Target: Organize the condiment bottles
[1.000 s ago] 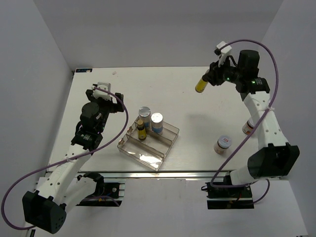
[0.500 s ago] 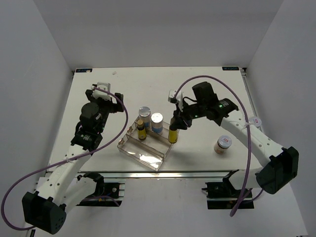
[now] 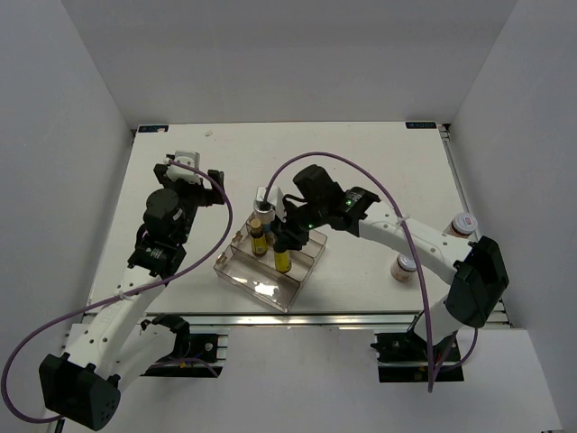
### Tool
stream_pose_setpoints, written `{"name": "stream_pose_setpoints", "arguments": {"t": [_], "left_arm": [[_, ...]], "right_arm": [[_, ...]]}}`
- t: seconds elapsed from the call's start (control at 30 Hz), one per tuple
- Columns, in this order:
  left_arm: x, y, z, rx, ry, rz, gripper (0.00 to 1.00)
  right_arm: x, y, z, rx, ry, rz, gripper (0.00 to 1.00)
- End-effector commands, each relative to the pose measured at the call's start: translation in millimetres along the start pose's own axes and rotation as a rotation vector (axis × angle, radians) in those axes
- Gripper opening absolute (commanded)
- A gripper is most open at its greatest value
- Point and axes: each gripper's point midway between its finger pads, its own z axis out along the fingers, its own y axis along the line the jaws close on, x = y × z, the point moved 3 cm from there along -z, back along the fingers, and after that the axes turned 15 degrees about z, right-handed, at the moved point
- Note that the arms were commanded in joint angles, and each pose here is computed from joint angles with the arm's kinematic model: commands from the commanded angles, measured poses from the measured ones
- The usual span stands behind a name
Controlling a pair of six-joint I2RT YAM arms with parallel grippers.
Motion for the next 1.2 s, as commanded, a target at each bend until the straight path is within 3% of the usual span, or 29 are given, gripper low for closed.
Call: {"name": "stream_pose_setpoints", "arguments": {"t": [0.0, 0.57, 0.8, 0.93, 1.17], "left_arm": [[-3.4, 5.1, -3.3, -0.020, -0.015, -0.001, 0.98], [-4.0, 4.3, -3.2, -0.015, -0.018, -0.001, 0.98], [-5.3, 4.4, -3.9, -0.013, -0.022, -0.002, 0.98], [-5.4, 4.1, -3.8, -0.011, -0.023, -0.004, 0.98], [-7.7, 1.2, -4.9, 0.011, -0.037, -0.002, 0.98]], "right_arm": [[-43.9, -9.8, -7.4, 0.080, -0.127, -0.062, 0.00], [-23.2, -46.7, 38.0, 0.164, -0.138, 0.000, 0.00], [-11.2, -48.0, 42.3, 0.163, -0.106, 0.016, 0.47], [-9.2, -45.8, 41.2, 0.158, -0.097, 0.022, 0.60], [-24.4, -31.0, 22.0, 0.126, -0.115, 0.012, 0.61]]}}
